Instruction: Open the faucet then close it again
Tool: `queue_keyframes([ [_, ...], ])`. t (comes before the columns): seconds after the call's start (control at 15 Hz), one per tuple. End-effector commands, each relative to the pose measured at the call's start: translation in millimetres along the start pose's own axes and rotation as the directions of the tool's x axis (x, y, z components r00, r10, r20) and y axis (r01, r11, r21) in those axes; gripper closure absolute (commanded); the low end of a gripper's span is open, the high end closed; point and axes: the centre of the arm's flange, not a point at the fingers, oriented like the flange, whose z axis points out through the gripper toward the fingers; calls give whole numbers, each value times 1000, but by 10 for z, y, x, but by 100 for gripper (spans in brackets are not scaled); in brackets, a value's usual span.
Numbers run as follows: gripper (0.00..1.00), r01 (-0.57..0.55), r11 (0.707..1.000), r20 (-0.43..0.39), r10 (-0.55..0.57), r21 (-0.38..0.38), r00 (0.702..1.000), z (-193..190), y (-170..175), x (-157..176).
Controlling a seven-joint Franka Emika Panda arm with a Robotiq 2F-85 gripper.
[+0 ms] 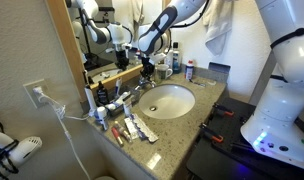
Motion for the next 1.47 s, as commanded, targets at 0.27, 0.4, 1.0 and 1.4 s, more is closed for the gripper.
queue_keyframes([
  [0.27, 97, -54, 998, 41, 52, 43, 998, 133, -9, -443],
  [0.4, 97, -60, 997, 37, 58, 46, 998, 126, 4, -449],
  [1.0, 51, -89, 994, 48, 86, 63, 995, 71, 62, -485],
  [1.4, 4, -94, 993, 90, 88, 69, 992, 80, 38, -702],
])
